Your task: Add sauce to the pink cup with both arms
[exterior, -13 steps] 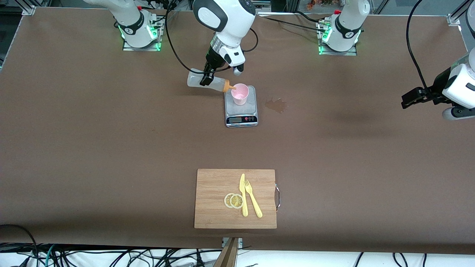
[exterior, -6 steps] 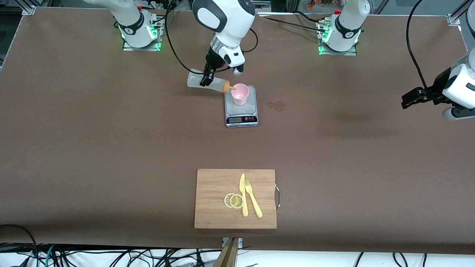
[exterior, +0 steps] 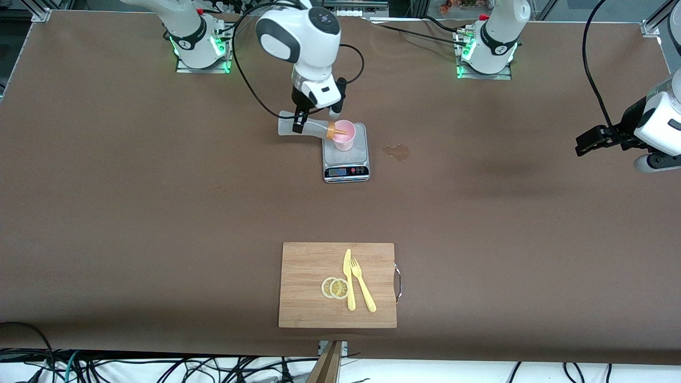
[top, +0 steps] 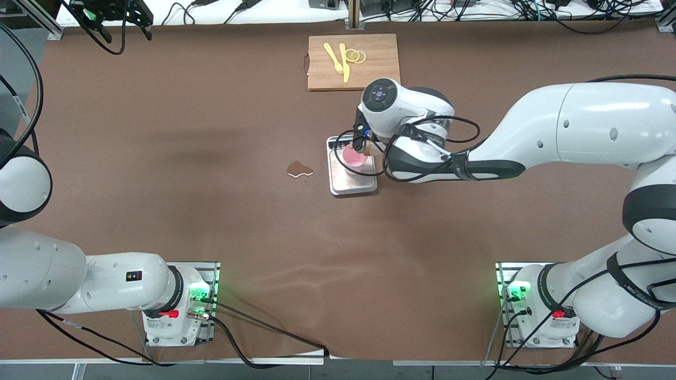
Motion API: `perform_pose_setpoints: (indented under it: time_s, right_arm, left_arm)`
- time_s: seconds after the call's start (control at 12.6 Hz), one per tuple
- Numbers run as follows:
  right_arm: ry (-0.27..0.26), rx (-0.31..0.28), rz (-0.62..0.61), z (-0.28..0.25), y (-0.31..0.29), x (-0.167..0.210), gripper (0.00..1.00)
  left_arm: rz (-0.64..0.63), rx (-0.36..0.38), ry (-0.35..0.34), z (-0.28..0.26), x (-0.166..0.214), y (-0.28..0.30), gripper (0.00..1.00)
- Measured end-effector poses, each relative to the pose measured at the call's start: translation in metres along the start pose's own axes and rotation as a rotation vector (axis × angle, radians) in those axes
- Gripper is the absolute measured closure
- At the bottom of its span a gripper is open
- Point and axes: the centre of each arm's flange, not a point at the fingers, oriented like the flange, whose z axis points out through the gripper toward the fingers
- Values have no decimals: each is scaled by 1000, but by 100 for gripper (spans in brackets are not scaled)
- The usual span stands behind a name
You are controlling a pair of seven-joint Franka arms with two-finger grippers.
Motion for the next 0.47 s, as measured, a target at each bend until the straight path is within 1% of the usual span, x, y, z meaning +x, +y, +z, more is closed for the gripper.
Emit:
perform_pose_setpoints:
  time_s: [0.24, 0.47]
  right_arm:
    - [41, 21, 51, 2, 11, -12, 65]
    - [74, 19, 83, -11, 16, -22, 65]
  left_arm:
    - [-4, 0, 1, 0, 0, -2, 0]
    - [-20, -1, 2, -1, 1, -11, 0]
